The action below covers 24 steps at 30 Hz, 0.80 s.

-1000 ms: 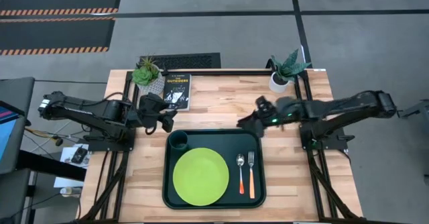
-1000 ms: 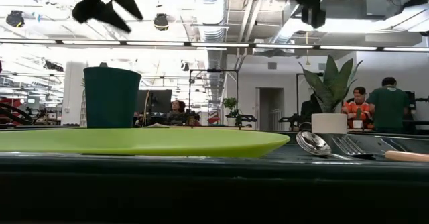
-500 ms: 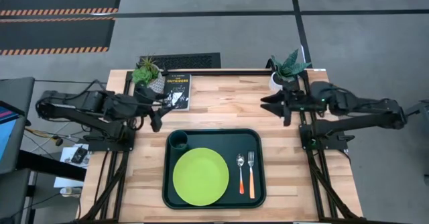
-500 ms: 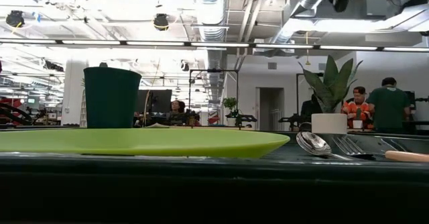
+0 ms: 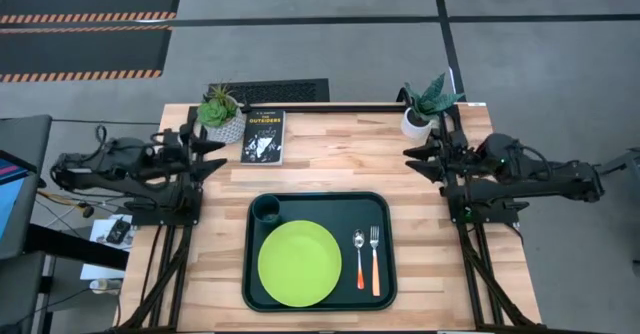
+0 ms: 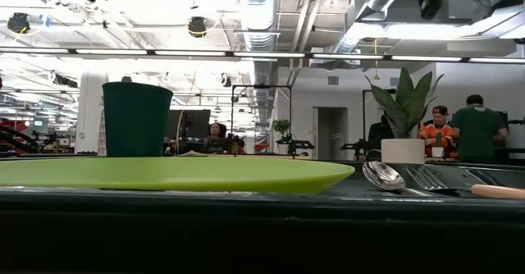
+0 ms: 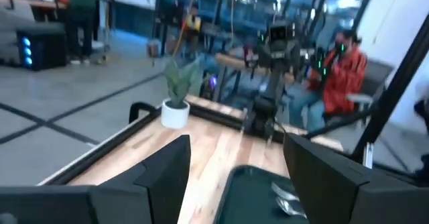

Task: Pick and place plate/cup/fork/spoon on tray
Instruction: Return to Home Position

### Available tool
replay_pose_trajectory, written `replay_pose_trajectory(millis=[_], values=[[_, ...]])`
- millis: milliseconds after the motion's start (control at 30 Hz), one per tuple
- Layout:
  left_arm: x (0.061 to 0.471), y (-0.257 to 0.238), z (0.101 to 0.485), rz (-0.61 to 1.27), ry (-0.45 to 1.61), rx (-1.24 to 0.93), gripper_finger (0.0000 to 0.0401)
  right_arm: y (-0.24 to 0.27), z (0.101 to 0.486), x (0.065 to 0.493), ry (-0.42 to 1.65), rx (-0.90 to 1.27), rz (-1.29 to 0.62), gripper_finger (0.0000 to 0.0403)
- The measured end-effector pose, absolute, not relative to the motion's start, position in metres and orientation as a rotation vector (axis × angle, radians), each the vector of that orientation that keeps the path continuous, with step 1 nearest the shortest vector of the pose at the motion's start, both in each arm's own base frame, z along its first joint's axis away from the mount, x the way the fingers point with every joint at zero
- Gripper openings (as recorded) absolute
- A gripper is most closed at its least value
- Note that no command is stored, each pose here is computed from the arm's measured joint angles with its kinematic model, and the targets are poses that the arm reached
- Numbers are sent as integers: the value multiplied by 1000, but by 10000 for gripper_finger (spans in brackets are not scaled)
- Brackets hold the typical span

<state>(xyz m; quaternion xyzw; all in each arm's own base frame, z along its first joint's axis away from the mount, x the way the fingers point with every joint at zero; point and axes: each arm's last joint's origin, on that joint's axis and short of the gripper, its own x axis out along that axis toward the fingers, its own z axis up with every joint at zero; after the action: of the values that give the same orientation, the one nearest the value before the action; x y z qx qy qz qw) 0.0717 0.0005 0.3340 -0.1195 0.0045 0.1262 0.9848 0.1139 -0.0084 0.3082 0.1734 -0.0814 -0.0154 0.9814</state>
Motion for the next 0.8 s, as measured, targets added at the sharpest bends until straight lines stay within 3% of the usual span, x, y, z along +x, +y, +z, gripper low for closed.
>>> replay_pose_trajectory(millis=[267, 567, 800], values=[[36, 6, 286, 251, -156, -286, 229, -16, 258, 94, -325, 407, -169, 185], [64, 4, 240, 329, -15, -245, 229, -21, 194, 91, -375, 479, -259, 185], [76, 2, 210, 321, 28, -264, 229, -22, 191, 91, -345, 473, -291, 183]])
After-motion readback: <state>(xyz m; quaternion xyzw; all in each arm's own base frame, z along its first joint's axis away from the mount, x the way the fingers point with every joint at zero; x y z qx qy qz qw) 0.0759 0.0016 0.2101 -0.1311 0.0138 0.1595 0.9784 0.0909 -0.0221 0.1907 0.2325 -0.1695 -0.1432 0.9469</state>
